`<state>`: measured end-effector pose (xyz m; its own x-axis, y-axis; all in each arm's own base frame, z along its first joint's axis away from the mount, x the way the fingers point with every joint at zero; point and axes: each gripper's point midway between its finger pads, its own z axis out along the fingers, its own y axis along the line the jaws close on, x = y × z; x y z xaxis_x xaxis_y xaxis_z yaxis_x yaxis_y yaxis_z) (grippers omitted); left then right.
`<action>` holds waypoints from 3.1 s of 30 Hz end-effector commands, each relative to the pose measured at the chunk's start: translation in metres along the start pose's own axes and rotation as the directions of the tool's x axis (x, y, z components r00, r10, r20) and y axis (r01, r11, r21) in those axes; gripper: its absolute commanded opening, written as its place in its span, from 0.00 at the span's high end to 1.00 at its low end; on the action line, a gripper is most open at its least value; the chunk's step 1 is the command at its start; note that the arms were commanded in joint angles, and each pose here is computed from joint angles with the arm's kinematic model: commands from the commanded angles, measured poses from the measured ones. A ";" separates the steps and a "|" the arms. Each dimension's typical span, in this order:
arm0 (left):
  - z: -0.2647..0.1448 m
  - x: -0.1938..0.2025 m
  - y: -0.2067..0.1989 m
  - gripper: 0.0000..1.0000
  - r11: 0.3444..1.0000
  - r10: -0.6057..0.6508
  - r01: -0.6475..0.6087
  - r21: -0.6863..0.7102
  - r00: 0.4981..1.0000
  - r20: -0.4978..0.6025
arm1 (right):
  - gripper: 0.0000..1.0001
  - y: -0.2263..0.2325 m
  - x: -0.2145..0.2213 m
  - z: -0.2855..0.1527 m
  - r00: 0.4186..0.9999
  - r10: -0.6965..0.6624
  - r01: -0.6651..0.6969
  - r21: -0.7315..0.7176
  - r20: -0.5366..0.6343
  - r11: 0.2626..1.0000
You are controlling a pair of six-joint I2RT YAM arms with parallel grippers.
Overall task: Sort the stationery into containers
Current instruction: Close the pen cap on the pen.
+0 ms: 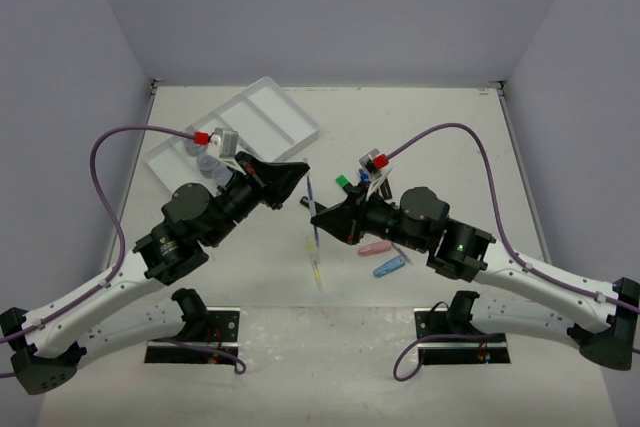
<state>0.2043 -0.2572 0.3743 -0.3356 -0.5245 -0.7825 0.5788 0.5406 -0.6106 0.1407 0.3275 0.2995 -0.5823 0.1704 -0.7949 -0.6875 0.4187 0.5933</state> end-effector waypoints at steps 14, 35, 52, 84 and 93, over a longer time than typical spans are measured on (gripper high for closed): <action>-0.001 -0.018 -0.008 1.00 1.000 -0.010 0.009 0.017 0.998 0.058 | 1.00 0.019 -0.027 -0.006 0.998 -0.013 0.015 -0.033 0.059 0.999; 0.003 -0.008 -0.012 1.00 0.999 -0.021 0.020 0.045 0.999 0.024 | 1.00 0.026 -0.046 -0.008 0.993 -0.033 0.037 -0.031 0.109 0.999; 0.004 0.014 -0.014 1.00 0.995 -0.067 0.070 0.072 0.996 -0.052 | 1.00 0.047 -0.114 -0.024 0.932 -0.194 0.205 -0.003 0.305 0.979; -0.014 -0.011 -0.064 1.00 0.943 0.071 -0.067 0.326 0.998 0.001 | 0.71 0.057 -0.060 0.016 0.969 -0.221 0.237 -0.172 0.110 0.956; -0.012 -0.014 -0.059 0.41 0.951 0.134 -0.126 0.284 0.991 -0.011 | 1.00 0.062 -0.070 0.010 0.967 -0.206 0.231 -0.173 0.148 0.957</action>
<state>0.1698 -0.2774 0.4005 -0.3247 -0.4461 -0.8340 0.7673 0.3913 -0.5081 0.1443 0.3568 0.3540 -0.3995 0.1213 -0.9087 -0.8521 0.3164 0.4169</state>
